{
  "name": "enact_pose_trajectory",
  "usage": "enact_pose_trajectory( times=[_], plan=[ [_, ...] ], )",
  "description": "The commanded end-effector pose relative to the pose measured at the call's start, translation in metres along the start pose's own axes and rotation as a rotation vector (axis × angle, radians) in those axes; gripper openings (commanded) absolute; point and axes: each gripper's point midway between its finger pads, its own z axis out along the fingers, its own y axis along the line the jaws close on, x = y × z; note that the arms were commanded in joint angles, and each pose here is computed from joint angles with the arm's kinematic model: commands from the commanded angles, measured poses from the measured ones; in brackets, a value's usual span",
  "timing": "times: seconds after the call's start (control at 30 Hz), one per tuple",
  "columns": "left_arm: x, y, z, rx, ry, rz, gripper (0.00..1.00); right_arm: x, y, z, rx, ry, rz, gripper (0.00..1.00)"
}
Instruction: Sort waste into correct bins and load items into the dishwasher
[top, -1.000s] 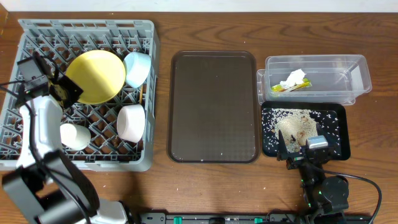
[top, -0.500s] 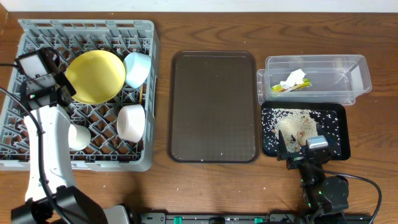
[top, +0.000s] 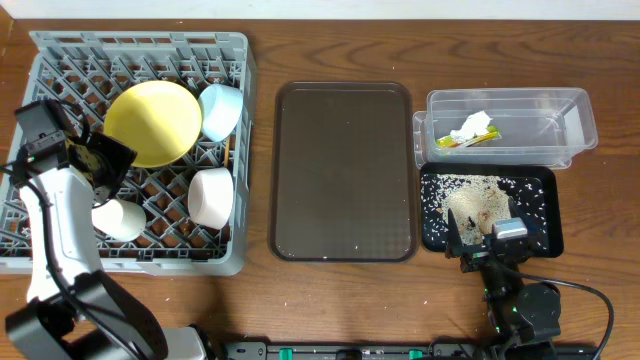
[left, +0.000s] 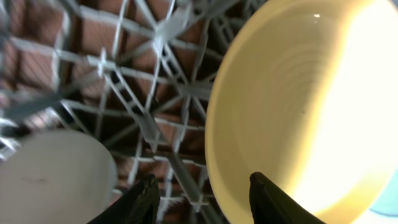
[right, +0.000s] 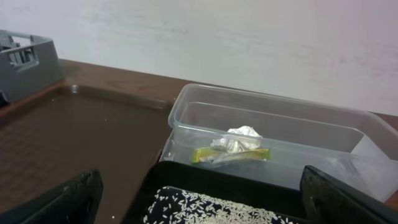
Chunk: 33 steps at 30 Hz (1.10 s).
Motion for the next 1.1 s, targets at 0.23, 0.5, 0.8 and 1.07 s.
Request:
enact_pose_trajectory(
  times=[0.23,0.5,0.8,1.07],
  plan=[
    [0.002,-0.001,0.053,0.024,0.080,-0.144,0.49,0.001,-0.002,0.000,0.006,0.000,0.012,0.99],
    [-0.005,-0.005,0.064,0.048,0.062,-0.134,0.15,0.001,-0.002,0.000,0.006,0.000,0.012,0.99],
    [-0.029,-0.009,0.037,0.036,-0.080,0.059,0.07,0.001,-0.002,0.000,0.006,0.000,0.012,0.99],
    [-0.075,-0.007,-0.042,-0.078,-0.410,0.287,0.08,0.001,-0.002,0.000,0.006,0.000,0.012,0.99]
  ],
)
